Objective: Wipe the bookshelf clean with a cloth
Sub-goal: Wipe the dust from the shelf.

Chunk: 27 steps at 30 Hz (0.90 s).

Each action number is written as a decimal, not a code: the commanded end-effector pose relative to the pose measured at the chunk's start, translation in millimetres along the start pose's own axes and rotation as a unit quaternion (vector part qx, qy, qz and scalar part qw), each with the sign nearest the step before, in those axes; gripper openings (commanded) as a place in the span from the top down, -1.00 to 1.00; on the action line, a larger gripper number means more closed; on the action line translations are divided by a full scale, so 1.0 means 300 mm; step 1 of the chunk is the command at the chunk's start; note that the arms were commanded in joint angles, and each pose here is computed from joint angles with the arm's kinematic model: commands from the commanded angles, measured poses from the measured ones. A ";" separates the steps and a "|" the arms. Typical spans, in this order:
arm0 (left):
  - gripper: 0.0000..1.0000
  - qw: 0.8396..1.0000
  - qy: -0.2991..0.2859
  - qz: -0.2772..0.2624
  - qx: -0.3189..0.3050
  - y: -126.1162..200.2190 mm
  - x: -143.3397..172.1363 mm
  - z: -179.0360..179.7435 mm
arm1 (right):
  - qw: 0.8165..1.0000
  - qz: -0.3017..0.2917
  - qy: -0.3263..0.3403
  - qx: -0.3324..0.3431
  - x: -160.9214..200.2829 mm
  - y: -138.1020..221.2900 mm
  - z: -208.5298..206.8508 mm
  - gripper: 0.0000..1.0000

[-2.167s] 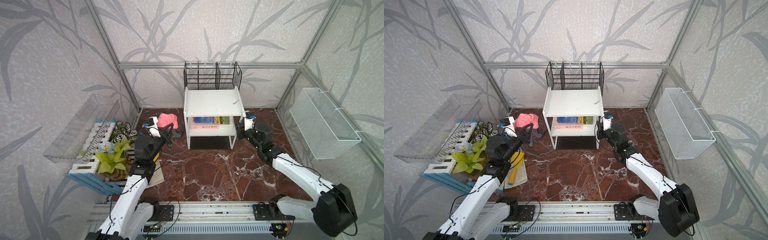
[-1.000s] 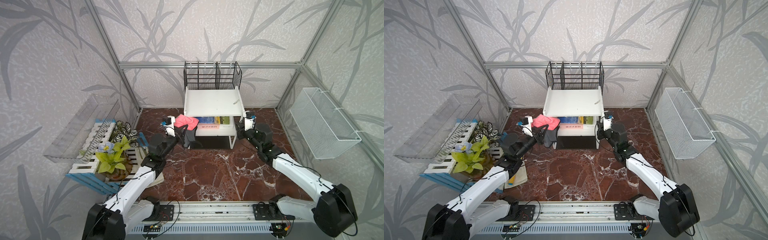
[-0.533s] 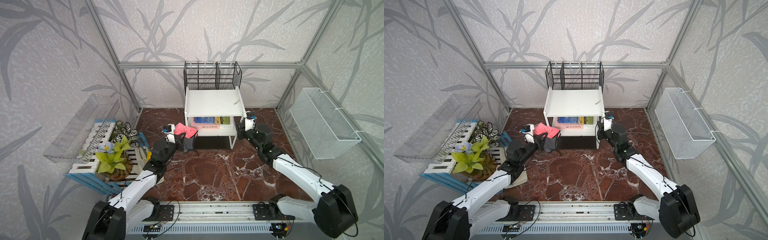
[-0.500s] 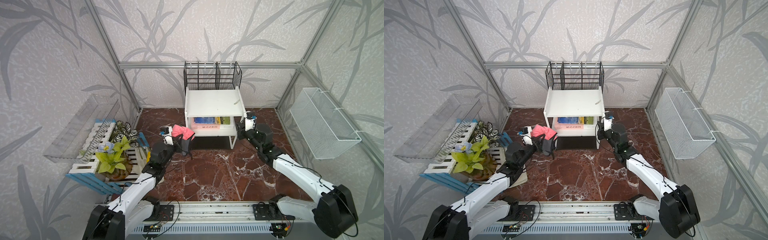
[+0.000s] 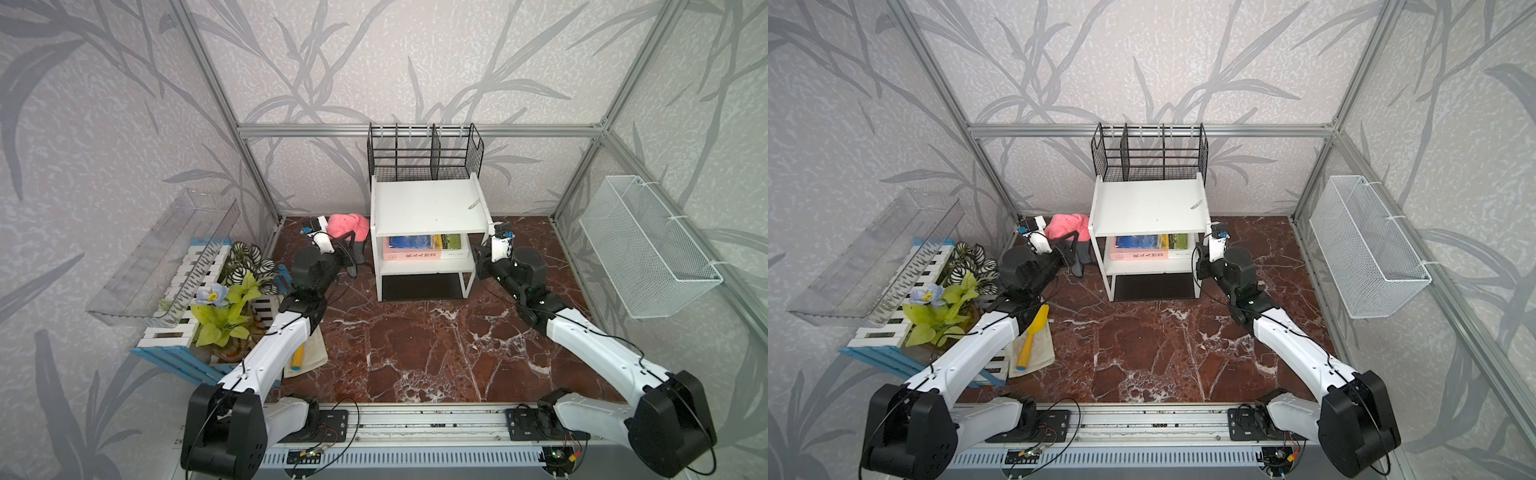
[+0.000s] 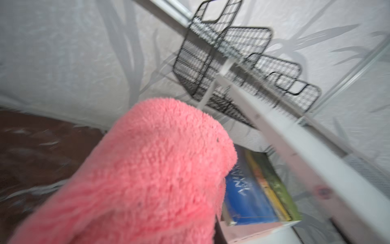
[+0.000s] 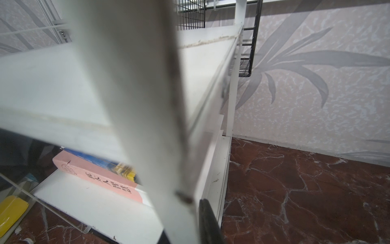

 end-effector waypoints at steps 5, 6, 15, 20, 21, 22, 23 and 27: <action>1.00 0.992 0.036 0.083 0.091 0.066 0.145 -0.104 | 0.989 0.068 -0.129 0.040 0.111 -0.010 -0.061 1.00; 1.00 0.991 0.041 0.097 0.086 0.082 0.188 -0.092 | 0.989 0.068 -0.128 0.040 0.111 -0.010 -0.061 1.00; 1.00 0.980 0.102 0.171 -0.012 0.158 0.422 0.042 | 0.987 0.077 -0.134 0.041 0.128 -0.027 -0.063 1.00; 1.00 0.972 0.094 0.199 -0.085 0.232 0.453 0.095 | 0.987 0.078 -0.136 0.043 0.132 -0.030 -0.065 1.00; 1.00 0.971 0.102 0.200 -0.079 0.247 0.462 0.086 | 0.987 0.077 -0.135 0.043 0.130 -0.029 -0.065 1.00; 1.00 0.972 0.112 0.197 -0.061 0.260 0.467 0.063 | 0.987 0.077 -0.133 0.044 0.131 -0.029 -0.067 1.00; 1.00 0.972 0.122 0.196 -0.041 0.268 0.478 0.042 | 0.987 0.076 -0.132 0.045 0.129 -0.030 -0.068 1.00; 1.00 0.971 0.129 0.192 0.057 0.251 0.491 -0.067 | 0.988 0.074 -0.133 0.041 0.130 -0.037 -0.066 1.00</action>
Point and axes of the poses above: each gripper's point midway between its finger pads, its own y axis back along the fingers, its own z axis along the line the jaws close on, x = y × z, the point moved 2 cm from there along y, back along the fingers, and after that the axes turned 8 degrees about -y, right-handed, at the moved point
